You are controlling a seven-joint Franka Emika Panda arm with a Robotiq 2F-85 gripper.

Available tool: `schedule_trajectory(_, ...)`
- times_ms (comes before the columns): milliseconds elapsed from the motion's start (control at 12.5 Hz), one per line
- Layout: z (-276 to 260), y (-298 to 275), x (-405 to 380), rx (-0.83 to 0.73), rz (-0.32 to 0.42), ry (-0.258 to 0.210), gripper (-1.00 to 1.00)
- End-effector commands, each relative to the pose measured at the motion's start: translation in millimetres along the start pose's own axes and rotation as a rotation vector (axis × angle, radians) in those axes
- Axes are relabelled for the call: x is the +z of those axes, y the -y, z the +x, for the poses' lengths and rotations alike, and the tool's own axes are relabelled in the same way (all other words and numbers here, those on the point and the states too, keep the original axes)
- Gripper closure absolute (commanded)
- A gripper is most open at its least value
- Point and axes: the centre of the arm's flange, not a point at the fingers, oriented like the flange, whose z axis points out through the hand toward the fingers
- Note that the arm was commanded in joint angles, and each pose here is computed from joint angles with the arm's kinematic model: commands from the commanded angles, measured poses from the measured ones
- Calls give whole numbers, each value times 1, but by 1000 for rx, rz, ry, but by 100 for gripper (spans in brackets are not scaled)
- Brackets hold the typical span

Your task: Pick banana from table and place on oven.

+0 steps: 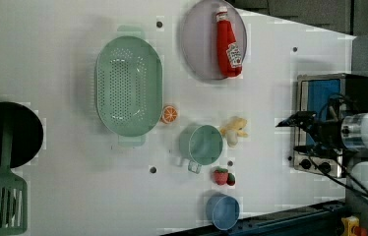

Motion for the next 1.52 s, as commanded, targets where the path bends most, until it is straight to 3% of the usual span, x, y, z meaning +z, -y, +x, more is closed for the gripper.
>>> schedule_trajectory(80,-12,24,31,-3,50,-21,-100)
schedule_trajectory(880,-39,54,171,-74,36,18,-100)
schedule_trajectory(1040,-40,57,174,-77,54,8,-43)
schedule_trajectory(1360,-40,57,174,-78,61,3,48)
schedule_trajectory(1520,-38,61,166,-78,76,-9,51)
